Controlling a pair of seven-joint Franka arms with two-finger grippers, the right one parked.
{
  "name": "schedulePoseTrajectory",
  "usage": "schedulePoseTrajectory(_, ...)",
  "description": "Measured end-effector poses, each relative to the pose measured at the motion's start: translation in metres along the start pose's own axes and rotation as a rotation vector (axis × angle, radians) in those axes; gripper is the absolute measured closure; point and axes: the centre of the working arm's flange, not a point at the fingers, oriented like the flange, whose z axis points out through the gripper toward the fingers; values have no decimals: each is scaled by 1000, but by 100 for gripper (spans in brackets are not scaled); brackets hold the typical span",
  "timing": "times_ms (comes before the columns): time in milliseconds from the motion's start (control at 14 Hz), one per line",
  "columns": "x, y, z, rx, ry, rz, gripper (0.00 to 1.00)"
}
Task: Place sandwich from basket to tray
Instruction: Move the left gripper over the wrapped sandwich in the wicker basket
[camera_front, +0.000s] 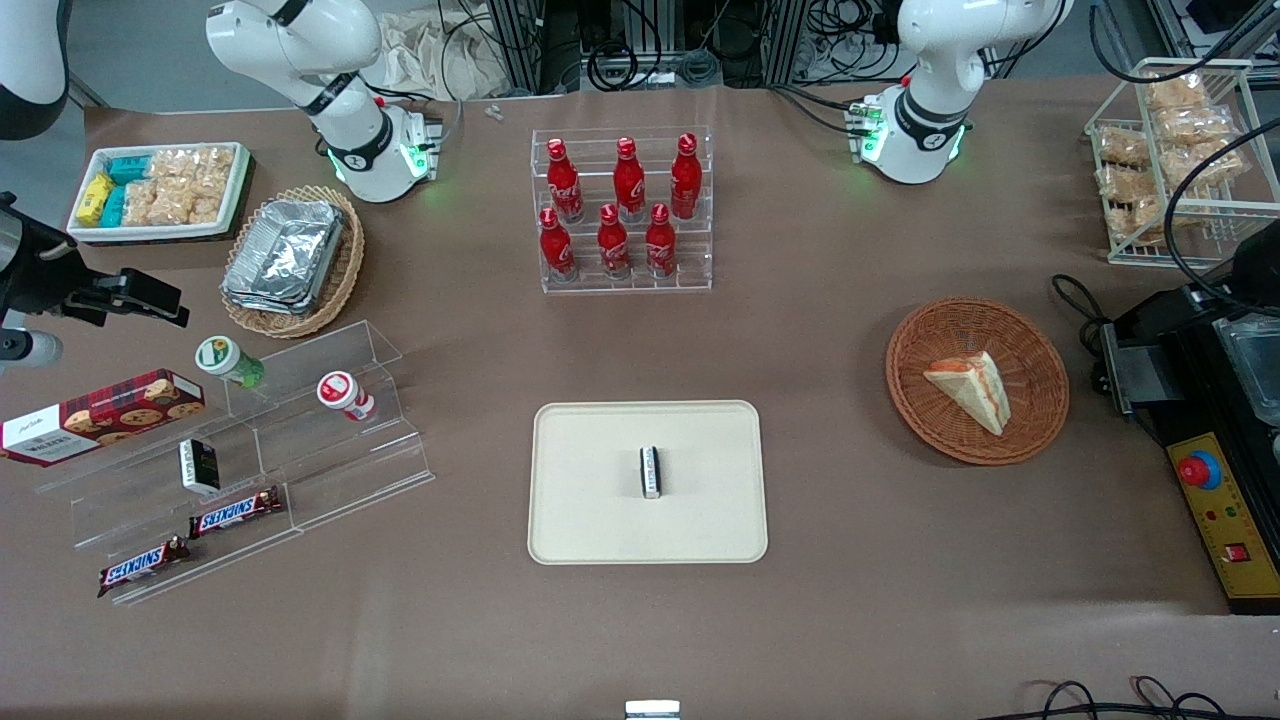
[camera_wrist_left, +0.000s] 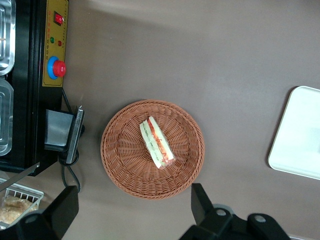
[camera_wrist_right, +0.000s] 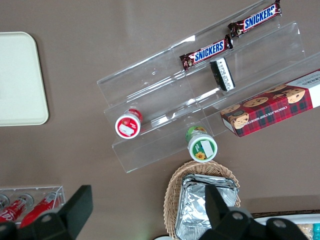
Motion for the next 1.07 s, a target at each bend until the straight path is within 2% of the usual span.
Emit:
schedulePoseTrajectory(214,-1,2,0,1,-3,3,0)
schedulePoseTrajectory(286,-2,4,3,4,-20,7,0)
schedulePoseTrajectory(429,-7,7,13,15,-79,13,0)
schedulePoseTrajectory(571,-7,7,25,21,-101,-26,2)
schedulePoseTrajectory(643,-7,7,31,25,-98,-97,2)
schedulePoseTrajectory(857,-17,20,59,27,-51,-364,1)
schedulePoseTrajectory(1071,-38,32,95,43,-48,-522,0)
